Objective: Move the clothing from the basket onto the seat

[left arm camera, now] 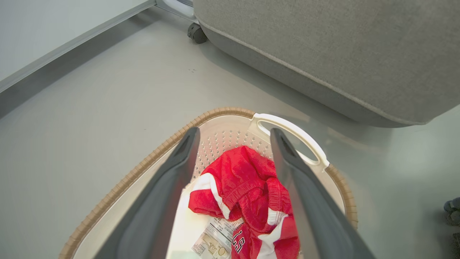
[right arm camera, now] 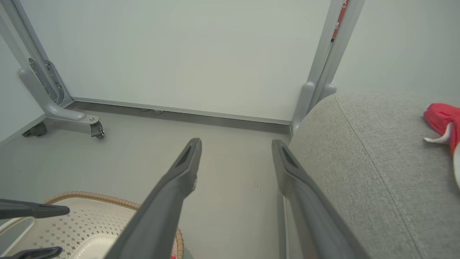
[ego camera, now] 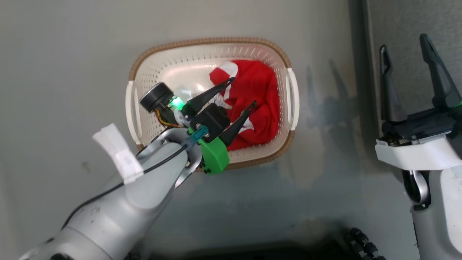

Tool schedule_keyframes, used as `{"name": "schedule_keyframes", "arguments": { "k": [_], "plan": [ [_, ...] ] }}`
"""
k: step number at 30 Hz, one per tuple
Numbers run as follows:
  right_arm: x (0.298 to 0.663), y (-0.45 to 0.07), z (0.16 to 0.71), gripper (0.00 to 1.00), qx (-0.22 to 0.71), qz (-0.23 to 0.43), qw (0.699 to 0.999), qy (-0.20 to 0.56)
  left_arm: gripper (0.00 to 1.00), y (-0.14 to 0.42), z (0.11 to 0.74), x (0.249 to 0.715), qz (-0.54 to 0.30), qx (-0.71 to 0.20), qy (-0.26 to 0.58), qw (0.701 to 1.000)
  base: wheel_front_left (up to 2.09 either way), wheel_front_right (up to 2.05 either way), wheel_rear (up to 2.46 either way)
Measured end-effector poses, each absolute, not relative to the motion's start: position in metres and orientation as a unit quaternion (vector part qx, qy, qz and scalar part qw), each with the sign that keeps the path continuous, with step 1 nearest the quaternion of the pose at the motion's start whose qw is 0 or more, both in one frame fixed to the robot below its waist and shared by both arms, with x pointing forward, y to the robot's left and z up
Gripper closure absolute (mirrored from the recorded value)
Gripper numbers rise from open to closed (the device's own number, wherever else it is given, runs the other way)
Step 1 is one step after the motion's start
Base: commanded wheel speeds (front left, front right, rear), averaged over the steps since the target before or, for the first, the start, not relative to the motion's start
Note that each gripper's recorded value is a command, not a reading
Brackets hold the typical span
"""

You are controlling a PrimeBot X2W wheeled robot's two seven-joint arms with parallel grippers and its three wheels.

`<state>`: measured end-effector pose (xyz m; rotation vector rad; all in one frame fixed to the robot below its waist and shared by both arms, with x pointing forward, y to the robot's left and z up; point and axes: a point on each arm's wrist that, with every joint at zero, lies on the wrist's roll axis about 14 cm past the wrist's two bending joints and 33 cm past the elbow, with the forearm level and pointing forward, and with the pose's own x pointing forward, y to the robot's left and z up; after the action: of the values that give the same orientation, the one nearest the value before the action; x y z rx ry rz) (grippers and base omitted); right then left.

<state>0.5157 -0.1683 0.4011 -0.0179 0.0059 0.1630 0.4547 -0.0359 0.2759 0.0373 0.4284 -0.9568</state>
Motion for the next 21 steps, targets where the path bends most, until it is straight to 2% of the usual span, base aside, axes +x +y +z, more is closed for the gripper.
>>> {"name": "schedule_keyframes", "arguments": {
  "k": [8,13,21],
  "plan": [
    [0.524,-0.168,0.351,0.00,-0.005,0.081,0.996,0.036,0.00,-0.052,0.193,0.423,-0.516,0.024,0.304,0.801,0.00,0.00,0.00],
    [0.524,-0.169,0.325,0.00,-0.001,0.079,0.995,0.056,0.00,-0.047,0.152,0.413,-0.510,0.020,0.354,0.783,0.00,0.00,0.00],
    [0.512,-0.179,0.297,0.00,0.006,0.062,0.994,0.091,0.00,-0.062,0.121,0.388,-0.529,0.017,0.392,0.753,0.00,0.00,0.00]
  ]
}}
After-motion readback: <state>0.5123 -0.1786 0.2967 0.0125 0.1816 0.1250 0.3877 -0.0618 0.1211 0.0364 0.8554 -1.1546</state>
